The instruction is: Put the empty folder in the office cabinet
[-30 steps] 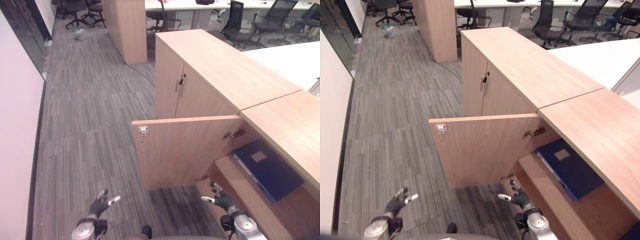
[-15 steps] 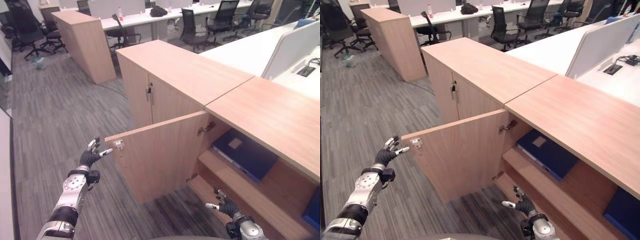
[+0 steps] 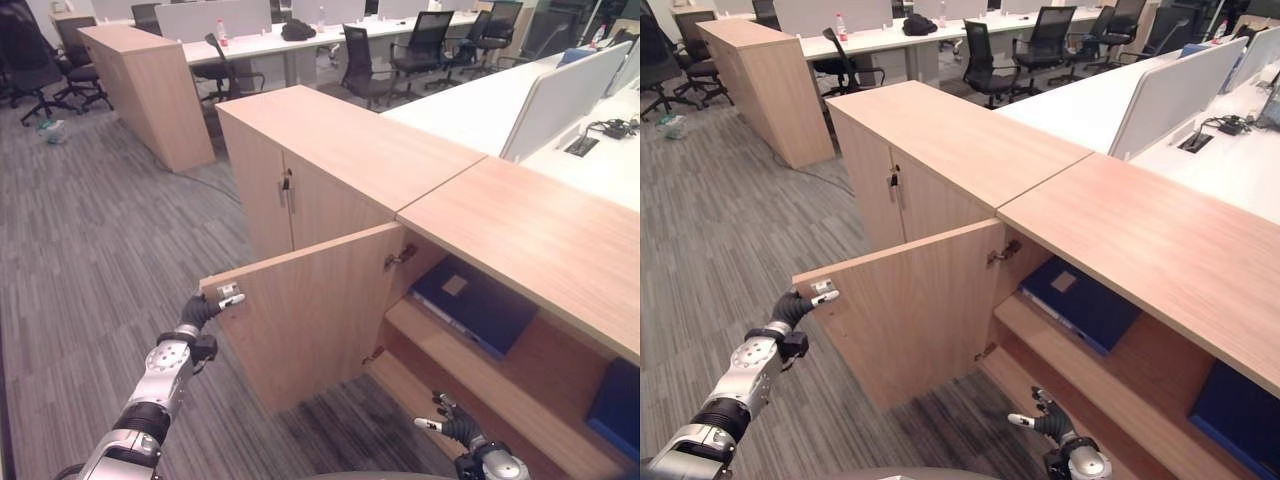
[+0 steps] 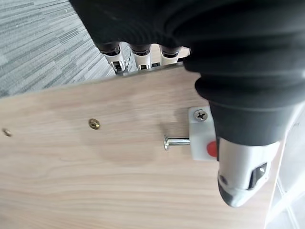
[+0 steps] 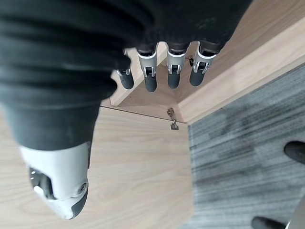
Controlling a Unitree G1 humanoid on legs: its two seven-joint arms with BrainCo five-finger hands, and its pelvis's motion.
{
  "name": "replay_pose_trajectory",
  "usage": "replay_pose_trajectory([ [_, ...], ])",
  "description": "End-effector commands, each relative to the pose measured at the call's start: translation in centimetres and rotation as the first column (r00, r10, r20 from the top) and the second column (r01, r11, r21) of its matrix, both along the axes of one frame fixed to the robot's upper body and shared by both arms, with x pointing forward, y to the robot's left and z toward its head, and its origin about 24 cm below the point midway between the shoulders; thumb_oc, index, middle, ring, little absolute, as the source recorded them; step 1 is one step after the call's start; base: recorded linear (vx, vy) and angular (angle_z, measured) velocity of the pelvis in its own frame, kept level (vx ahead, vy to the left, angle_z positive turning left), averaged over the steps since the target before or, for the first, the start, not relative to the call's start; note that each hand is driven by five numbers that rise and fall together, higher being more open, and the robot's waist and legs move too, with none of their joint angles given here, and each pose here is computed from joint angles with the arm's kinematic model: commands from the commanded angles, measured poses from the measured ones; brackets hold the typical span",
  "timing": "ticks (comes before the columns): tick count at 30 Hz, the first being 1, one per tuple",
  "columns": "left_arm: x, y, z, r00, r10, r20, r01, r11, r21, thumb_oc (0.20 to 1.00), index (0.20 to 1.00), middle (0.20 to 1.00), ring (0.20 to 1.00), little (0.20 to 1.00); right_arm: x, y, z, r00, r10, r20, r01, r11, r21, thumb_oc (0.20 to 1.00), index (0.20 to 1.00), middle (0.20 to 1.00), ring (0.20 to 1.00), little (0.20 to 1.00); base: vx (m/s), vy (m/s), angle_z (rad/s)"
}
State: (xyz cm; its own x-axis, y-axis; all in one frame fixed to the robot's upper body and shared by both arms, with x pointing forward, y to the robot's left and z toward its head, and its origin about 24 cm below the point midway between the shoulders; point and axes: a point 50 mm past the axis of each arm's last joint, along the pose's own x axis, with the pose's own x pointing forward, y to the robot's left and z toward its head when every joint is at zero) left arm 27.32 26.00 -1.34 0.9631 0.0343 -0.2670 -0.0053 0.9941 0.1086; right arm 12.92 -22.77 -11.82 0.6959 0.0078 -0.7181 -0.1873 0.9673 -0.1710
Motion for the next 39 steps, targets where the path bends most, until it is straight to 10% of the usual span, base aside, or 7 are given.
replay_pose_trajectory([
  [1, 3.8, -3.5, 3.8, 0.977, -0.113, 0.183, 0.122, 0.992, -0.04, 1.0, 1.0, 1.0, 1.0, 1.0, 2.3, 0.6, 0.6, 0.998, 0.008, 0.065, -0.008, 1.0, 0.004, 1.0, 1.0, 1.0, 1.0, 1.0, 0.0, 0.0, 0.0],
  [21, -7.8, -5.3, -1.1, 0.873, -0.487, -0.036, 0.479, 0.868, -0.133, 1.0, 1.0, 1.0, 1.0, 1.0, 1.3, -0.2, 0.2, 0.991, -0.127, 0.048, 0.124, 0.991, 0.055, 1.0, 1.0, 1.0, 1.0, 1.0, -0.01, 0.028, 0.04],
  [39, -7.7, -4.5, 1.1, 0.822, -0.569, -0.007, 0.566, 0.819, -0.087, 1.0, 1.0, 1.0, 1.0, 1.0, 2.2, -1.2, 0.2, 0.969, -0.243, 0.055, 0.24, 0.969, 0.052, 1.0, 1.0, 1.0, 1.0, 1.0, -0.08, 0.048, -0.06],
])
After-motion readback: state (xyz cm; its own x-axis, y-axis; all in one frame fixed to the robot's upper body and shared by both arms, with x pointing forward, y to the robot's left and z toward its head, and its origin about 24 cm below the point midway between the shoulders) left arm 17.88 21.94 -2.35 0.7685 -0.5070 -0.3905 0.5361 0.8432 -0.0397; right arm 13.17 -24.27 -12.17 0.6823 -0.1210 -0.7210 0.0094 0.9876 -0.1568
